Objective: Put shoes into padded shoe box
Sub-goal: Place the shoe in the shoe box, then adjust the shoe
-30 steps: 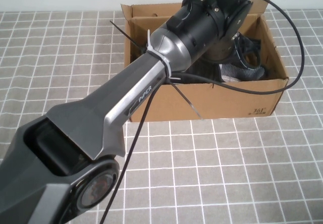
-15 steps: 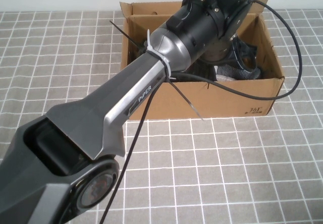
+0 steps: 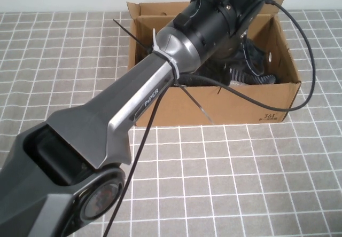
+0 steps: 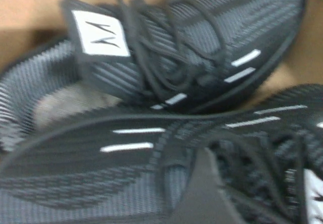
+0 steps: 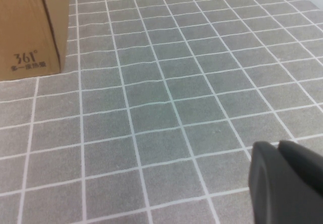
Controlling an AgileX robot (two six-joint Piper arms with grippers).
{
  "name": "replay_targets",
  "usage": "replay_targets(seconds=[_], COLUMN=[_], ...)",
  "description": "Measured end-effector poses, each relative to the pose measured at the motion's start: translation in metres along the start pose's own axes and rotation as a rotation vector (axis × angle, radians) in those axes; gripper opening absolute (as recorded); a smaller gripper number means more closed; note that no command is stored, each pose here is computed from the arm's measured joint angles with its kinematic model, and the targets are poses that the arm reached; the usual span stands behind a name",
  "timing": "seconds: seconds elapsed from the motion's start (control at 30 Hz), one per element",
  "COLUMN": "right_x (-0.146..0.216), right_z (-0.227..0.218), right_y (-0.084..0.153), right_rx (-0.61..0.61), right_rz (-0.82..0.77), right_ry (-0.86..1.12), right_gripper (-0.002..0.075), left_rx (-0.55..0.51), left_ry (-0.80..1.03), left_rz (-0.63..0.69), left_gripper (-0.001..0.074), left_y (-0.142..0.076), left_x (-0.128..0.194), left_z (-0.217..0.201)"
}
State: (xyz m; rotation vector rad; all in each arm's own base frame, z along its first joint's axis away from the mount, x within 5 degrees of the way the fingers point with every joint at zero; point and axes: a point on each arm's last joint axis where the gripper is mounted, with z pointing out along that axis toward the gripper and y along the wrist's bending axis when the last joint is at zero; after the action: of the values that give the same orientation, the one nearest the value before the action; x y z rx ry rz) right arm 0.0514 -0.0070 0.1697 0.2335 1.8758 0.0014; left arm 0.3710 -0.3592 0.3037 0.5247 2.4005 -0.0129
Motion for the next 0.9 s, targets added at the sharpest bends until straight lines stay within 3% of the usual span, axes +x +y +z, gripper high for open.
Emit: replay_targets(seconds=[0.23, 0.33, 0.47, 0.53, 0.67, 0.9], right_x=[0.000, 0.000, 0.000, 0.000, 0.000, 0.000], right_z=[0.000, 0.000, 0.000, 0.000, 0.000, 0.000], right_y=[0.000, 0.000, 0.000, 0.000, 0.000, 0.000], right_rx=[0.000, 0.000, 0.000, 0.000, 0.000, 0.000], right_rz=[0.000, 0.000, 0.000, 0.000, 0.000, 0.000], right_ry=[0.000, 0.000, 0.000, 0.000, 0.000, 0.000], right_gripper=[-0.0008, -0.0008, -0.0008, -0.0008, -0.0008, -0.0008], left_rx=[-0.052, -0.082, -0.064, -0.025, 0.014, 0.005], left_ry=[-0.072, -0.116, -0.114, -0.092, -0.047, 0.105], left_rz=[0.033, 0.000, -0.046, -0.065, -0.090, -0.087], left_gripper=[0.0485, 0.0395, 0.0137, 0.0062, 0.0008, -0.0001], left_y=[0.019, 0.044, 0.079, 0.091, 0.108, 0.119], left_x=[-0.013, -0.024, -0.032, -0.032, -0.030, -0.008], left_z=[-0.027, -0.046, -0.053, -0.049, -0.038, 0.001])
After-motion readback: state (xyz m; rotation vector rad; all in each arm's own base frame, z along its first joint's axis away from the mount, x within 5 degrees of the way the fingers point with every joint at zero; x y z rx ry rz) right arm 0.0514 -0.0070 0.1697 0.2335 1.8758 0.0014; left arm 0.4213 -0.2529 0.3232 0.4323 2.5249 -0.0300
